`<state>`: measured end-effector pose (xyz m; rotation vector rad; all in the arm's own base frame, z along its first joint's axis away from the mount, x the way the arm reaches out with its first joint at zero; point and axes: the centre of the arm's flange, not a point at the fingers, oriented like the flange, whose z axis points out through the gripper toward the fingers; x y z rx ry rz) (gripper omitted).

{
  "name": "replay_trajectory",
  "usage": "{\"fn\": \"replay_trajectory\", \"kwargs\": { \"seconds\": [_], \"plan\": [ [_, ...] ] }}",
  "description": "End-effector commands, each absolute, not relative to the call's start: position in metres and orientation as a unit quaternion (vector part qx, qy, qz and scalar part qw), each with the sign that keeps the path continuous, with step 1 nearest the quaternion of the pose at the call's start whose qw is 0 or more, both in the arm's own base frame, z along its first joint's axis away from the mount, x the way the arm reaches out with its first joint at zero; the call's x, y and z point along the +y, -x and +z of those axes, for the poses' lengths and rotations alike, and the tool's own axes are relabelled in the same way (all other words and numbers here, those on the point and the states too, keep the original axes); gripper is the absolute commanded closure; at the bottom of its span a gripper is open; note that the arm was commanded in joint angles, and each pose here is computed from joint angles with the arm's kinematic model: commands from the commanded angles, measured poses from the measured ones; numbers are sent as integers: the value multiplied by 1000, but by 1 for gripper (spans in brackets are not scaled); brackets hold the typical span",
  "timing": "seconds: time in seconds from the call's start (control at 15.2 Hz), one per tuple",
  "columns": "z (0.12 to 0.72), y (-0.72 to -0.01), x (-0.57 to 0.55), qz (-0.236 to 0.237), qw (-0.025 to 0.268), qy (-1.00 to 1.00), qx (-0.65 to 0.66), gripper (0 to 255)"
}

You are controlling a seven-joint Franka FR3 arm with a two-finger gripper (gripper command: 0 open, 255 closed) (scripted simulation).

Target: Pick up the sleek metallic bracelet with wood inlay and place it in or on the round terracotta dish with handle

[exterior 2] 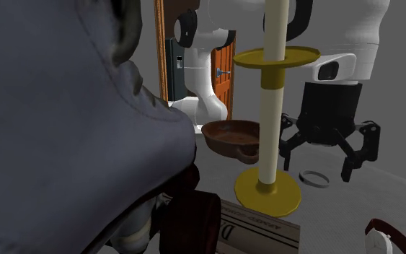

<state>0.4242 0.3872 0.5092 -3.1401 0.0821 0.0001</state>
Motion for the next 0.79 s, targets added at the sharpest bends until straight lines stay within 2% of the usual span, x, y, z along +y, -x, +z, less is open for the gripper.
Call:
{"fn": "replay_trajectory", "kwargs": {
  "seconds": [0.0, 0.2, 0.26, 0.73],
  "plan": [
    [509, -424, 387, 0, 0, 1000, 26, 0],
    [509, -424, 387, 0, 0, 1000, 26, 0],
    [509, -424, 387, 0, 0, 1000, 26, 255],
    [509, -424, 387, 0, 0, 1000, 26, 255]
  ]
}}
